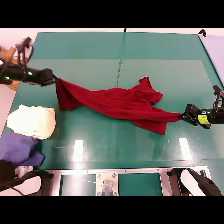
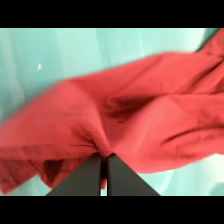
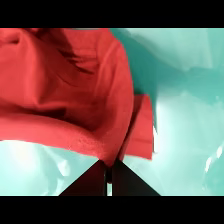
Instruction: Fold the shirts.
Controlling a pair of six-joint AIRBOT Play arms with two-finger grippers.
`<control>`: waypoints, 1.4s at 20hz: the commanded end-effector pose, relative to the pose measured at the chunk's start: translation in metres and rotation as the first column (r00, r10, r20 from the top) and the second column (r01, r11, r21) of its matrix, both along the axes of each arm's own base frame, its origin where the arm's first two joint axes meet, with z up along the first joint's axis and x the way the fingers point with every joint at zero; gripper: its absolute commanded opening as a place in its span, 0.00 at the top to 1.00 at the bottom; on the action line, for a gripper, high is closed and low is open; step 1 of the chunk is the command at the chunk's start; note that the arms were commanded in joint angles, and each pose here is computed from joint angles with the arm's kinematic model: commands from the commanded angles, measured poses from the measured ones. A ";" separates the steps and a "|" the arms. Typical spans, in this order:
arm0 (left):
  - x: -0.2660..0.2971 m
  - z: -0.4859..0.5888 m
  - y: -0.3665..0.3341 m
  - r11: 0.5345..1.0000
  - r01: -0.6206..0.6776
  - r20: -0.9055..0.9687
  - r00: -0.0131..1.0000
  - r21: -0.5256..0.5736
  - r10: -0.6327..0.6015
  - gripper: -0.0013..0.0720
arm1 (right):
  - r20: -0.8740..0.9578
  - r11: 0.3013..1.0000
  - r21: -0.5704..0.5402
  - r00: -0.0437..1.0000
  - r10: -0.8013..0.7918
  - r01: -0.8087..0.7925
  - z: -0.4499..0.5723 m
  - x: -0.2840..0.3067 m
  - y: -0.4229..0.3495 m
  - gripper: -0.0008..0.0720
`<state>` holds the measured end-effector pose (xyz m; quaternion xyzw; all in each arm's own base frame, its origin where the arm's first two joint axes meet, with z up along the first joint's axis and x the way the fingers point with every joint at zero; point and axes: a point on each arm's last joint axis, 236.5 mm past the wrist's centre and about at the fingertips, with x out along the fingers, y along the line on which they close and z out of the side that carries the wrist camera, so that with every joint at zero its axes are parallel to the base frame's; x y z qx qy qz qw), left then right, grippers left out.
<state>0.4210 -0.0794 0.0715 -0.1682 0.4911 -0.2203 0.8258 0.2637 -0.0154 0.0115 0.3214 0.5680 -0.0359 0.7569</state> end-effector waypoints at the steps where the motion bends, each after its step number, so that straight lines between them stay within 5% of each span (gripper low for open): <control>1: -0.008 -0.057 -0.005 1.000 -0.013 -0.110 0.994 -0.007 0.012 0.94 | 0.035 1.000 0.001 0.999 -0.020 0.020 0.001 0.009 -0.002 0.97; 5: -0.009 -0.102 -0.010 0.999 -0.043 -0.182 0.983 -0.014 0.040 0.91 | 0.041 1.000 -0.003 0.999 -0.024 0.024 0.001 0.011 -0.003 0.97; 6: -0.012 -0.104 -0.013 0.999 -0.036 -0.200 0.979 -0.023 0.031 0.39 | 0.045 1.000 -0.005 0.999 -0.026 0.026 0.001 0.012 -0.004 0.97; 7: -0.017 -0.100 -0.013 0.998 -0.038 -0.229 0.973 -0.040 0.028 0.01 | 0.048 1.000 -0.008 0.999 -0.022 0.023 0.001 0.012 -0.004 0.97; 11: -0.041 -0.058 0.013 0.997 0.000 -0.321 0.947 -0.071 -0.023 0.00 | 0.053 1.000 -0.016 0.999 -0.009 0.010 0.001 0.012 -0.004 0.97; 15: -0.084 -0.072 0.046 0.998 0.026 -0.447 0.895 0.065 0.006 0.00 | 0.061 1.000 -0.023 0.998 0.000 0.002 0.001 0.013 -0.005 0.97; 21: -0.117 -0.110 0.006 0.994 -0.013 -0.506 0.861 -0.106 -0.043 0.00 | 0.069 1.000 -0.028 0.998 -0.008 0.010 0.000 0.017 -0.007 0.97; 28: -0.075 -0.154 -0.010 0.952 -0.265 -0.368 0.909 -0.153 0.194 0.00 | 0.062 0.999 -0.025 0.998 -0.026 0.028 -0.009 0.024 -0.012 0.97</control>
